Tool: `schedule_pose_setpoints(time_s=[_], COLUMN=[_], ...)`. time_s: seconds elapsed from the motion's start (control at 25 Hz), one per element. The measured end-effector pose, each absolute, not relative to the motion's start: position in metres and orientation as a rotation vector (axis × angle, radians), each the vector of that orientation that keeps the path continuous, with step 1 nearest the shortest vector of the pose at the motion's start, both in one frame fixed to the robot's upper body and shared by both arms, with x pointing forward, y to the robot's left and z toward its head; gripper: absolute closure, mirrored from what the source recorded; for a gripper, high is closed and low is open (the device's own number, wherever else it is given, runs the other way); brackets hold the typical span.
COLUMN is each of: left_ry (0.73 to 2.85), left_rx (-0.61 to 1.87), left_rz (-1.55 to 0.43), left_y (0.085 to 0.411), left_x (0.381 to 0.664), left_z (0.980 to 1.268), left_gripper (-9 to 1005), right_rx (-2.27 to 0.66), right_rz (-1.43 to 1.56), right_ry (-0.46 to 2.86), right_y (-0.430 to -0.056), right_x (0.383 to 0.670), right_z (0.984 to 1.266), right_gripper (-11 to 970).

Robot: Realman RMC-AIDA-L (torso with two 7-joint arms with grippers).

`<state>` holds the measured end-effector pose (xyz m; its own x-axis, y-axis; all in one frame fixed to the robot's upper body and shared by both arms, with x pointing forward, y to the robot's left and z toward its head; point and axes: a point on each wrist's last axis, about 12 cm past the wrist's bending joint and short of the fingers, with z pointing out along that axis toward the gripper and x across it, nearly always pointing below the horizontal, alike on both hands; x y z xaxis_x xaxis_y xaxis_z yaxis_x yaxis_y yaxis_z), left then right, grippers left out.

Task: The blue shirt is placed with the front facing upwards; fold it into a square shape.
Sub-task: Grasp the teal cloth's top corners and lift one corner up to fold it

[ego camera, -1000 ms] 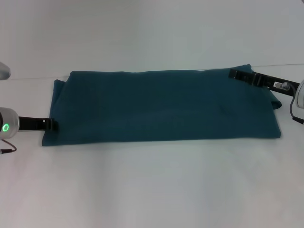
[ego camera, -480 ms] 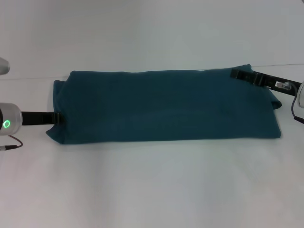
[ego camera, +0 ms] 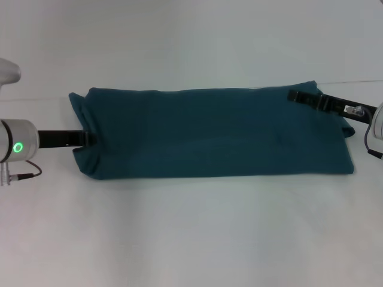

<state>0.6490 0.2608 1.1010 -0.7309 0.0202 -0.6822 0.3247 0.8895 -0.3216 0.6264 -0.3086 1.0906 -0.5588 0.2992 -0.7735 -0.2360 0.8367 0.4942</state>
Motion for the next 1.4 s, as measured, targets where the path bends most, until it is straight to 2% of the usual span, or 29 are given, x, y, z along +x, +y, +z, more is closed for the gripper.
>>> schedule_pose_setpoints(time_s=[0.52, 0.72, 0.88, 1.04, 1.28, 1.4], left_ry=[2.29, 2.256, 2.247, 2.235, 2.208, 2.194], left_rx=[0.304, 0.302, 0.288, 0.296, 0.319, 0.329], left_rz=[-0.593, -0.627, -0.646, -0.662, -0.67, -0.676], left_y=[0.255, 0.258, 0.261, 0.262, 0.256, 0.255], left_x=[0.647, 0.641, 0.639, 0.638, 0.637, 0.635], left_z=[1.118, 1.128, 1.131, 1.136, 1.143, 1.149], left_gripper=[994, 994, 994, 994, 993, 993], right_rx=[-0.043, -0.05, -0.144, -0.29, -0.321, -0.342], right_rz=[0.621, 0.542, 0.446, 0.41, 0.453, 0.474], right_ry=[1.958, 1.836, 1.772, 1.771, 1.787, 1.801], right_y=[-0.296, -0.277, -0.244, -0.21, -0.189, -0.178], right_x=[0.624, 0.615, 0.61, 0.608, 0.61, 0.61], right_z=[1.081, 1.056, 1.043, 1.038, 1.04, 1.039], right_gripper=[184, 280, 357, 559, 817, 888])
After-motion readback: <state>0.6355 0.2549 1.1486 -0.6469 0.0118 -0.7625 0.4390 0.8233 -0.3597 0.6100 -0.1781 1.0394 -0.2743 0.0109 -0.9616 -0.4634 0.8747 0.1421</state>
